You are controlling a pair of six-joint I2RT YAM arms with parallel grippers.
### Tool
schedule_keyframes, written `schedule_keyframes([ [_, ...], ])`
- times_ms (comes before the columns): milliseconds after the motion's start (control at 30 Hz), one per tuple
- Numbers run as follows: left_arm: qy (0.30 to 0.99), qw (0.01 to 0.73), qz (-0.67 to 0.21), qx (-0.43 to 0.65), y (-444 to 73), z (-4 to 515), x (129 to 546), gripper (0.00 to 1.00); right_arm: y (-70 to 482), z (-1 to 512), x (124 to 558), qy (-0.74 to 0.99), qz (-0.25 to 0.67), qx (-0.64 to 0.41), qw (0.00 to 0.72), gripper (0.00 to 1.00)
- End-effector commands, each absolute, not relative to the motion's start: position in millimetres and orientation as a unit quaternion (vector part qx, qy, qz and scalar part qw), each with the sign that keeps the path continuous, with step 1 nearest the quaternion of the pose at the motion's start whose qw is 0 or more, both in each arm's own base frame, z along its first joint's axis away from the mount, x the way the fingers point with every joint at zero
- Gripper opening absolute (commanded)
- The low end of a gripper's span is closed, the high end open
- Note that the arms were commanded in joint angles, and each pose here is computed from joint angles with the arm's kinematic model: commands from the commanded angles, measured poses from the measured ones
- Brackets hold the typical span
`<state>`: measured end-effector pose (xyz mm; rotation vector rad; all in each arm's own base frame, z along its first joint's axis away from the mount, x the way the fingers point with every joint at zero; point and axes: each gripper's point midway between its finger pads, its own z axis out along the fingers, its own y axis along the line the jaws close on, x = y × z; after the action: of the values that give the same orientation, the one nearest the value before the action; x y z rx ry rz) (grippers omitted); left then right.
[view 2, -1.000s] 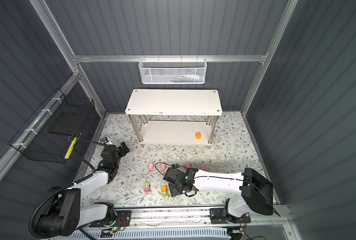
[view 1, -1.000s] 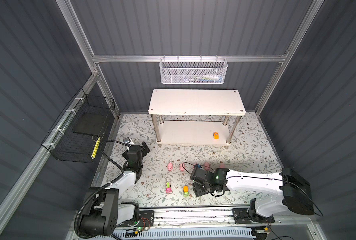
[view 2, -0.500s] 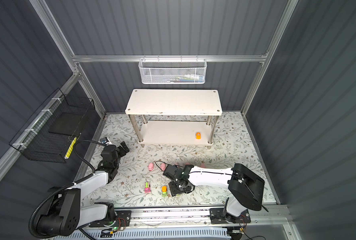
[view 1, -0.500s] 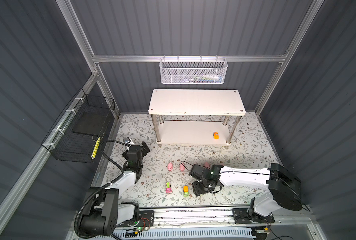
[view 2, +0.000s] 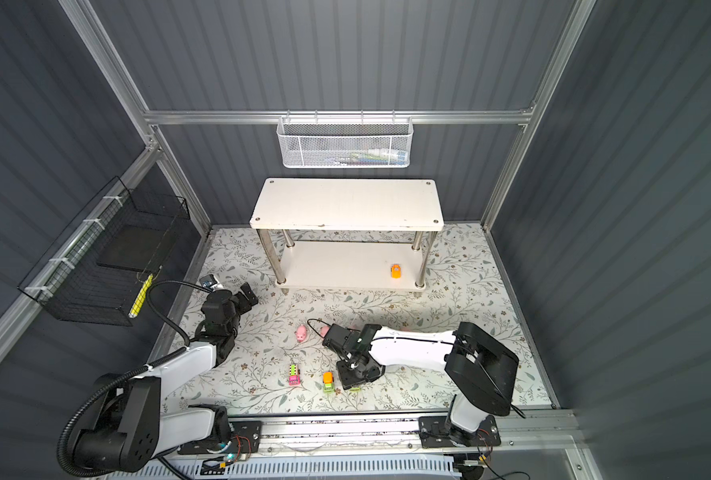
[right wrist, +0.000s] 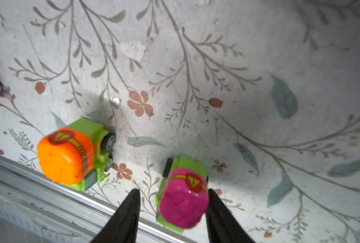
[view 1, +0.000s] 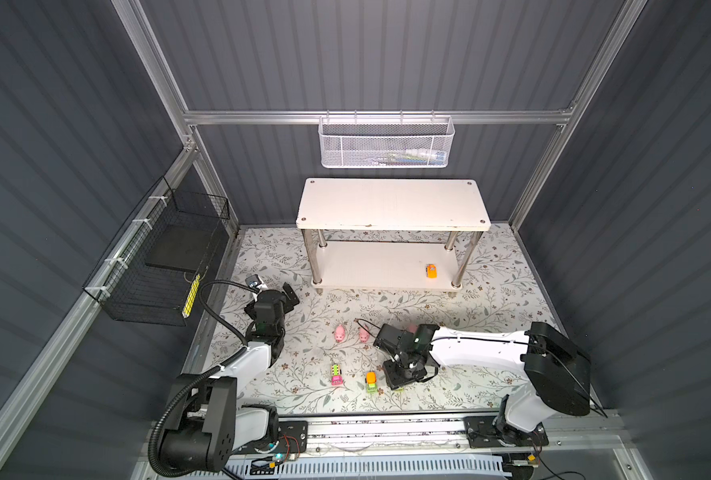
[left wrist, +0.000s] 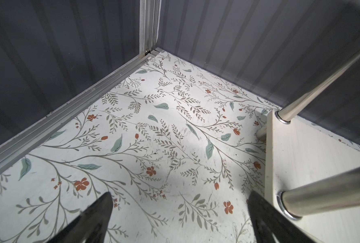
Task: Place and organize the plastic toys onto the shelf
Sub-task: 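Lower the right gripper around the pink-and-green toy car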
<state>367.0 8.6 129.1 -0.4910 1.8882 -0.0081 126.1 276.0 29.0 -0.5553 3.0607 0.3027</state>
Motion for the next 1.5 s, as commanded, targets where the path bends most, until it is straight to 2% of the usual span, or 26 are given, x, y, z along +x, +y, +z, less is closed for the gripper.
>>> schedule_keyframes([
  [0,0.802,0.56,0.004,-0.209,9.8,126.3,365.0,1.0,269.4,27.8,125.6,0.981,0.082,-0.175,-0.001,0.48],
  [133,0.802,0.56,0.005,-0.209,9.9,126.6,365.4,1.0,262.9,26.3,128.9,0.983,0.066,-0.172,0.003,0.41],
  [567,0.803,0.559,0.003,-0.208,8.5,126.1,368.1,1.0,253.6,28.2,139.7,0.982,0.038,-0.183,0.023,0.33],
  [733,0.803,0.558,0.003,-0.208,8.6,126.7,368.5,1.0,250.0,30.9,148.4,0.981,0.032,-0.188,0.035,0.38],
  [933,0.803,0.558,0.004,-0.207,8.8,126.8,367.7,1.0,255.5,33.7,147.1,0.98,0.055,-0.188,0.038,0.52],
  [1167,0.804,0.558,0.007,-0.207,9.6,125.8,366.7,1.0,255.5,29.4,140.9,0.98,0.06,-0.188,0.028,0.54],
  [1467,0.804,0.558,0.007,-0.208,10.1,126.1,365.9,1.0,253.3,24.1,134.5,0.981,0.051,-0.188,0.01,0.5],
])
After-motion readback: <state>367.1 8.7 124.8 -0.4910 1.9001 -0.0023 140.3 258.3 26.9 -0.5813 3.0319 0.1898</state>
